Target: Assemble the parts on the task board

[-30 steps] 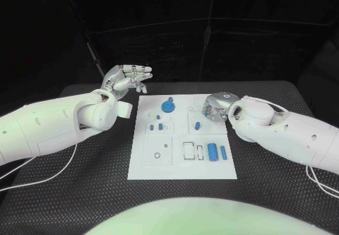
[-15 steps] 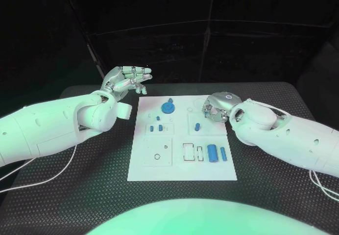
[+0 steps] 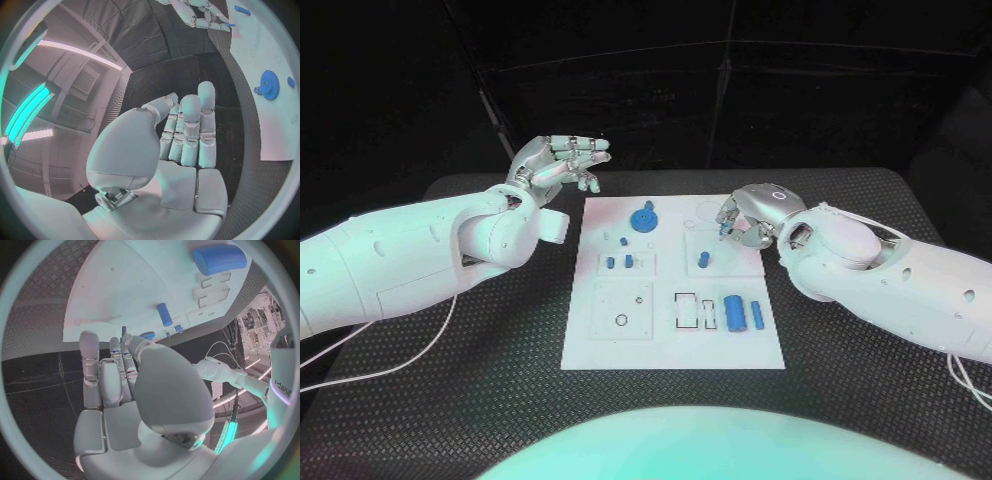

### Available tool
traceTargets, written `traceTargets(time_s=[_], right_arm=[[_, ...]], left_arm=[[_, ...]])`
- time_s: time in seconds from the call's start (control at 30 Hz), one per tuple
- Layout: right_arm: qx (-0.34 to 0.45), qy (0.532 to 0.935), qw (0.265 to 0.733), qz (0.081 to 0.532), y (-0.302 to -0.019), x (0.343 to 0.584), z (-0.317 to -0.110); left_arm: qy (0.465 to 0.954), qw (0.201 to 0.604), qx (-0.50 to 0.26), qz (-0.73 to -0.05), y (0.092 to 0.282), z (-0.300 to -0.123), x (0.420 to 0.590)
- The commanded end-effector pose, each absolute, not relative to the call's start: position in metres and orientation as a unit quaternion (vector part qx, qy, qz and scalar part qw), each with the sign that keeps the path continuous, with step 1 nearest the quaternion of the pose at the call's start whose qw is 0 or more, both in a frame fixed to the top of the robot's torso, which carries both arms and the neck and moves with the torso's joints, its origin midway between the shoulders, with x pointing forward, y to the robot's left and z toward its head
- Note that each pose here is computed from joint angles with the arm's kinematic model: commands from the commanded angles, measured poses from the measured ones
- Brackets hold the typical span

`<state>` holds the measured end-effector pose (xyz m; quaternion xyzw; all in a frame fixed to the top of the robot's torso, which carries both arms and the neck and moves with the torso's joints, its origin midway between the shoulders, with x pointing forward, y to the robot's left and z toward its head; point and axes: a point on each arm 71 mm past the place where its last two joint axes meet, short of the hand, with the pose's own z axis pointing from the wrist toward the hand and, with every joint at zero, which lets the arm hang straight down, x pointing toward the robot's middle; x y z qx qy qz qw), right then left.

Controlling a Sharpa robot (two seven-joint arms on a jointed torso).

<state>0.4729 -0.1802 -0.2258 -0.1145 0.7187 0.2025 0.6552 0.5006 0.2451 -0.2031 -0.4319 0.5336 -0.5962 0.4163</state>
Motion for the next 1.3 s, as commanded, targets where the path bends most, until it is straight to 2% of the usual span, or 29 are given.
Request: traceTargets(time_s=[0.03, 0.37, 0.67, 0.9, 1.3], right_arm=[[-0.095, 0.703, 0.664, 0.234, -0.175, 0.465, -0.216], [-0.102, 0.688, 0.652, 0.301, -0.14, 0.439, -0.198], [-0.111, 0.681, 0.639, 0.34, -0.114, 0.426, -0.195], [-0.111, 0.683, 0.627, 0.357, -0.099, 0.42, -0.202], [-0.126, 0.687, 0.616, 0.364, -0.081, 0.411, -0.227]], left_arm=[[0.533, 0.412, -0.431, -0.601, 0.245, -0.202, 0.501], [0.533, 0.411, -0.431, -0.602, 0.243, -0.202, 0.501], [0.531, 0.413, -0.43, -0.602, 0.243, -0.202, 0.501], [0.531, 0.413, -0.43, -0.602, 0.242, -0.202, 0.501], [0.531, 0.413, -0.43, -0.603, 0.241, -0.202, 0.501]])
